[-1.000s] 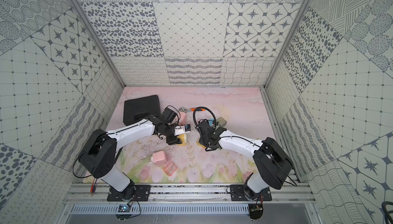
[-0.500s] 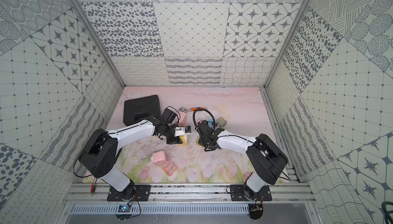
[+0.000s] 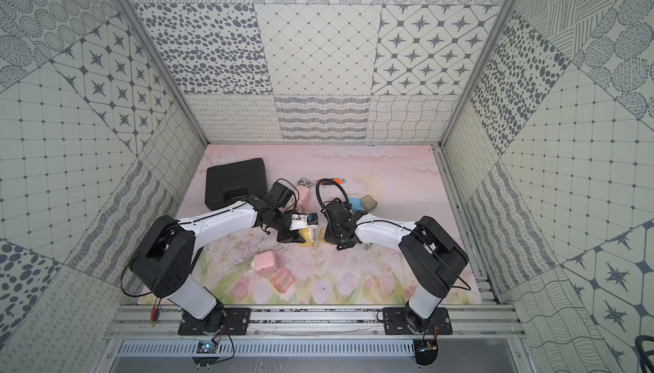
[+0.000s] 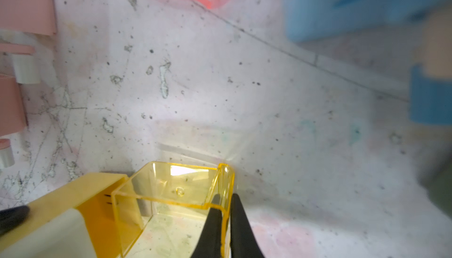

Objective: Put the tray back into the pencil sharpener
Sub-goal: Close the container of the pencil sharpener.

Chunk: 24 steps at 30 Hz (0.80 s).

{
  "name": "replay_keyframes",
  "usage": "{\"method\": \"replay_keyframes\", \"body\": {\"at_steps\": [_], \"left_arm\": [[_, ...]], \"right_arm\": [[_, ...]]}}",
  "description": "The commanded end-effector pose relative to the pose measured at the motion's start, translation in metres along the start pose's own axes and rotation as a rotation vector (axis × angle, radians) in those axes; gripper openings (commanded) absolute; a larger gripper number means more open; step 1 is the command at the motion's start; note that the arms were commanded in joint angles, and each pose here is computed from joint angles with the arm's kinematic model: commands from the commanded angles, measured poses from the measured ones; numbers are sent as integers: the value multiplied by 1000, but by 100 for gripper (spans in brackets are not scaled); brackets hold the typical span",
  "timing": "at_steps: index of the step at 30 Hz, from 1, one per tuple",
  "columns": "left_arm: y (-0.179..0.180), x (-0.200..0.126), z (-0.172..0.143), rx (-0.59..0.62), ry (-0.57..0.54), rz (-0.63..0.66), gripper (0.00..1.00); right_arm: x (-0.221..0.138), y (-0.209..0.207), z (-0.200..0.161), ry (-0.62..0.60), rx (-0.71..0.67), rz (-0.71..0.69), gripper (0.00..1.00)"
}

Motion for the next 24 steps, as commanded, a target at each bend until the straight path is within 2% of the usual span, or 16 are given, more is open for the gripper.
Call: {"method": "replay_keyframes", "body": {"at_steps": [1, 7, 24], "left_arm": [[-8, -2, 10, 50, -77, -48, 43], [-10, 1, 9, 75, -75, -33, 43], [-7, 10, 7, 153, 35, 33, 43]], "right_arm": [[3, 21, 4, 10, -37, 82, 13], [8, 29, -3, 46, -73, 108, 18], [-6, 38, -3, 48, -201, 198, 15]]}}
Point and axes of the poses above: each gripper's point midway between its finger pads, its own x axis out along the fingers, its own y axis along the line the jaws close on, z = x × y, the point moved 7 cm from there along -x, back along the fingers, and after that the axes turned 2 degrees about -x, right-handed, at the moved point
